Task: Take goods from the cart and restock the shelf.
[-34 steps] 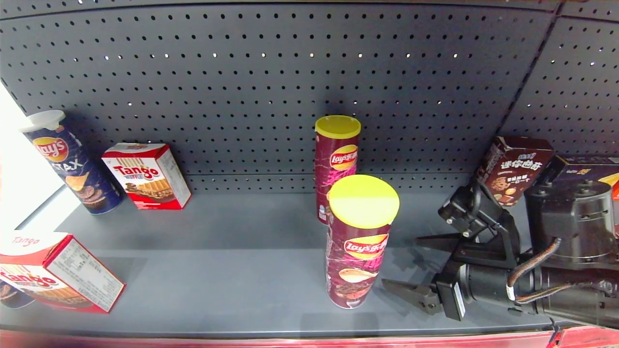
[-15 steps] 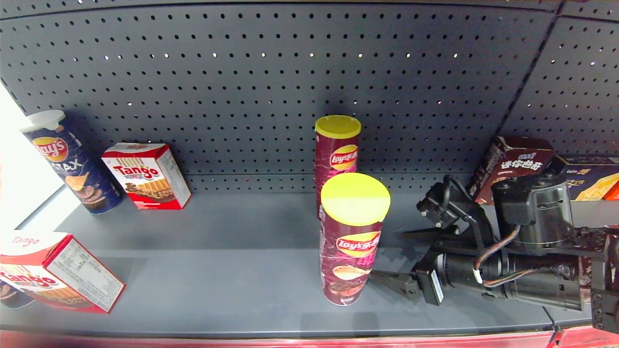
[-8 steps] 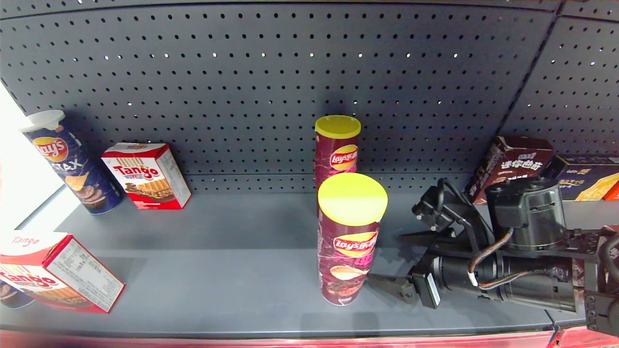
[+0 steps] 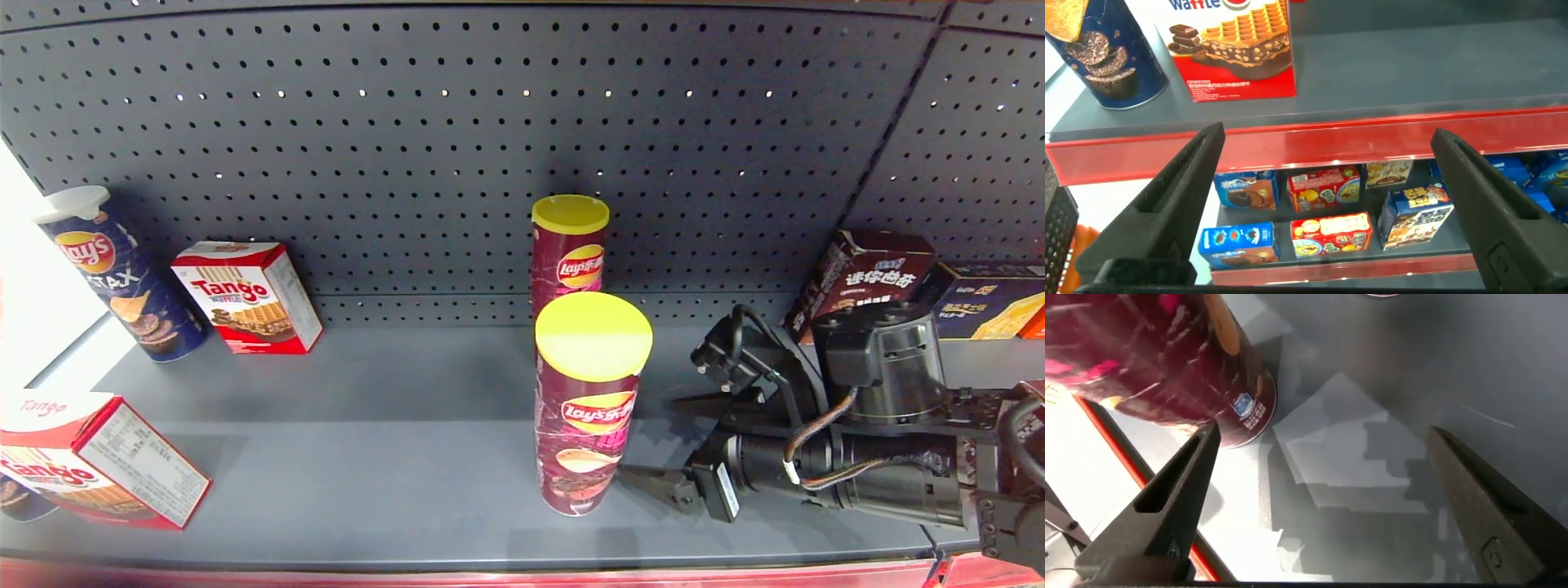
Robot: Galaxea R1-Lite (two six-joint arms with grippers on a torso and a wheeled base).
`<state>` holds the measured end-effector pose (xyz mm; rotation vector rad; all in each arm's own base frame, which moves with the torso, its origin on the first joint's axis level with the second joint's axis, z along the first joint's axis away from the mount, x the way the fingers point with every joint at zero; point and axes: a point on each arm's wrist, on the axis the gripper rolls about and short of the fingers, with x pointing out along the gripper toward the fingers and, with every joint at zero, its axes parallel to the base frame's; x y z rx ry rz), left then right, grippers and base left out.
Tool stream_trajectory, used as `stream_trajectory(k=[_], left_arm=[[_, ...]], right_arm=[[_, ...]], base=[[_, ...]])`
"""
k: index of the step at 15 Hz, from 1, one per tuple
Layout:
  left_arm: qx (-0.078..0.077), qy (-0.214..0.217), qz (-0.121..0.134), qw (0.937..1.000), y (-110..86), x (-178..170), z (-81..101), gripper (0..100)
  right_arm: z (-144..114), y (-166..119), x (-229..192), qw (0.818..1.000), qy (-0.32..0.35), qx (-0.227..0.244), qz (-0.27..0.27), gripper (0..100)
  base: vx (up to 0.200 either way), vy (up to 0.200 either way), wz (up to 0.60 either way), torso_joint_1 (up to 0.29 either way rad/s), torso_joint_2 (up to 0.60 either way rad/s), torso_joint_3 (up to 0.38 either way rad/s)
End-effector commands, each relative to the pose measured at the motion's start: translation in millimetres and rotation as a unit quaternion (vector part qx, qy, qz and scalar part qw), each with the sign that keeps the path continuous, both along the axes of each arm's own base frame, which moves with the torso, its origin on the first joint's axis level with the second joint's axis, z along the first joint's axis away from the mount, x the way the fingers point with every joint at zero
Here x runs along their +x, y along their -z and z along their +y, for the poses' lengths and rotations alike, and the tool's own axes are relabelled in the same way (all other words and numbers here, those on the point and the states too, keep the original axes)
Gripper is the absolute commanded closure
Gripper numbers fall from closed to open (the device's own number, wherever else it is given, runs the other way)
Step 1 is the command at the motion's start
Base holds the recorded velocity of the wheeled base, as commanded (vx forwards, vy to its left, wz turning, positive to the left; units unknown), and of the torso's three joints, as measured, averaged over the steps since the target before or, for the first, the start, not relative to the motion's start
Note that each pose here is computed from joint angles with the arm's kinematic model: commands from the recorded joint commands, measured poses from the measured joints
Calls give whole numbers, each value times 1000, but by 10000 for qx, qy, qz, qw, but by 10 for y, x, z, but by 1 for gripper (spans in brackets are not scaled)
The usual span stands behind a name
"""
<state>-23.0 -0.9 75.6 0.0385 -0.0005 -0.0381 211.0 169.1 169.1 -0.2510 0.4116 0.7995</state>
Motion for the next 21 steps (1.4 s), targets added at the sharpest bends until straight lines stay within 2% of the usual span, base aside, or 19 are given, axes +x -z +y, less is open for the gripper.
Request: stream_trajectory(k=[1,5,7,9,10,13,16,18,20,21], left_arm=[[-1,1,7,10000,0,1,0,0],[-1,1,7,10000,0,1,0,0],[-1,1,7,10000,0,1,0,0],[-1,-6,7,10000,0,1,0,0],[-1,1,7,10000,0,1,0,0],[15,1,6,10000,0,1,0,0],[15,9,6,10000,0,1,0,0],[15,1,6,10000,0,1,0,0],[15,1,6,10000,0,1,0,0],[15,1,6,10000,0,1,0,0]], right_arm=[[10,18,6,10000,-7,-20,24,0],[-3,-7,-10,10000,-7,8,-12,0],[-96,-151,-17,9993,133,211,-271,0],[-350,-430,-56,9936,572,545,-803,0],[-404,-485,-86,9921,633,607,-899,0],[-903,-920,-475,9693,1222,1108,-1826,0],[-1255,-1110,-853,9426,1776,1328,-2495,0],[-1407,-926,-1259,9323,1971,1384,-2698,0],[-1531,-483,-1669,9373,1948,1237,-2611,0],[-1583,-364,-1825,9350,1936,1270,-2686,0]], base=[[0,0,0,0,0,0],[0,0,0,0,0,0],[0,0,0,0,0,0],[0,0,0,0,0,0],[0,0,0,0,0,0],[0,0,0,0,0,0],[0,0,0,0,0,0],[0,0,0,0,0,0],[0,0,0,0,0,0],[0,0,0,0,0,0]])
